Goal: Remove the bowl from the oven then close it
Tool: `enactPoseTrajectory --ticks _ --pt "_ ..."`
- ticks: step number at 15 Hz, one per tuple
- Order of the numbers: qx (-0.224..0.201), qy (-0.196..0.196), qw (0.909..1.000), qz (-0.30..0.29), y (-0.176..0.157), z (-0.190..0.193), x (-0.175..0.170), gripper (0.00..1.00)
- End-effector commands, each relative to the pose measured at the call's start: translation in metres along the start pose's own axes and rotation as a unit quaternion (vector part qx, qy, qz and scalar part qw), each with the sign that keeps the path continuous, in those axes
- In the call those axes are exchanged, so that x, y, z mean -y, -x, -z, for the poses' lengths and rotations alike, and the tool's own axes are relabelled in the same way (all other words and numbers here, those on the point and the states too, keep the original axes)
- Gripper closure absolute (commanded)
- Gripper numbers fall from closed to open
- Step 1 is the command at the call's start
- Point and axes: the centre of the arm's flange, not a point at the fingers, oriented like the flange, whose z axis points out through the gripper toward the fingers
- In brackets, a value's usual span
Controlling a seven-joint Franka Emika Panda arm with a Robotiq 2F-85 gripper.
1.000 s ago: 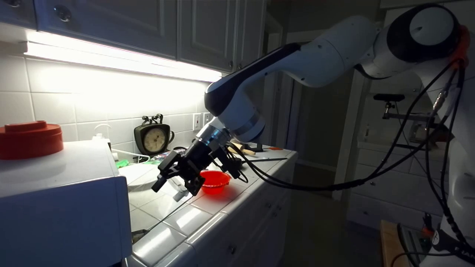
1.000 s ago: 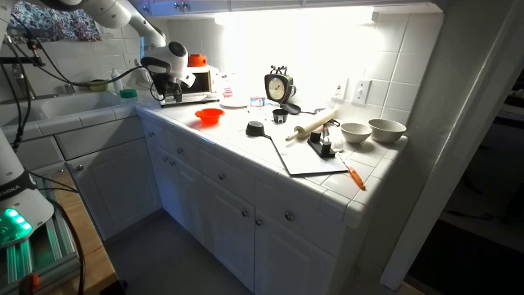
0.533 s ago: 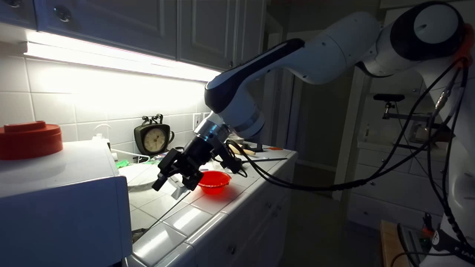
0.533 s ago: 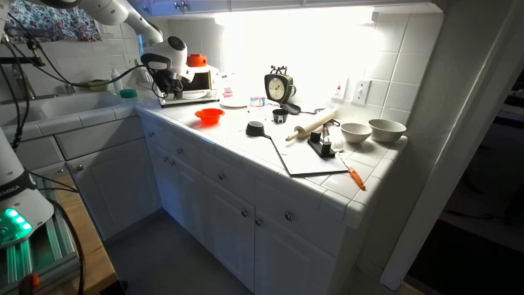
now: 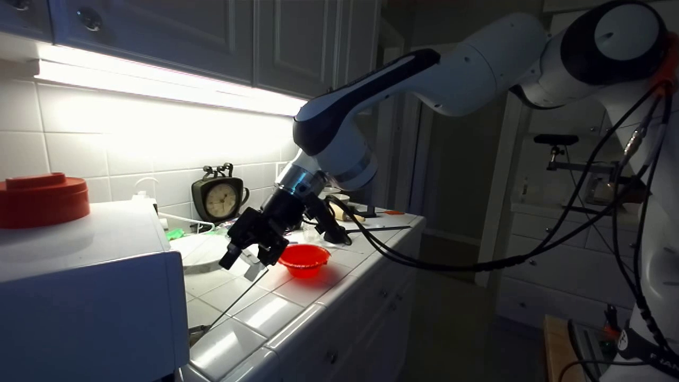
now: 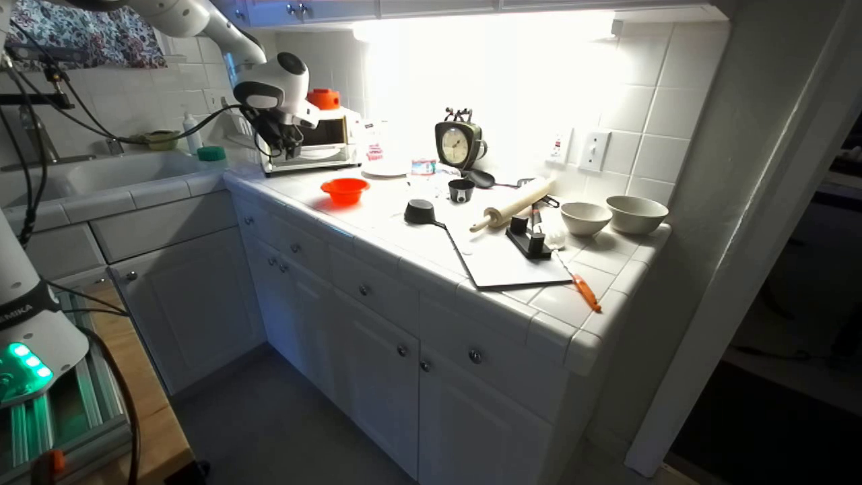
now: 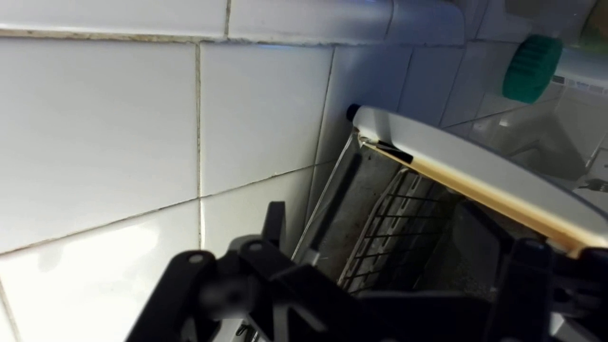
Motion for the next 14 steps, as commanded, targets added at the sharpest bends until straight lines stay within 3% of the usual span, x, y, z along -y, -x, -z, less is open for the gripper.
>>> enactPoseTrajectory --ticks 1,6,14 --pt "0.014 0.012 0.9989 0.042 -0.008 0.01 0.002 0.09" --pt "0.031 0.028 0.9948 0.093 -0.011 0.01 0.014 0.05" --pt "0.012 0.021 0.9908 0.133 -0.018 0.003 0.033 0.06"
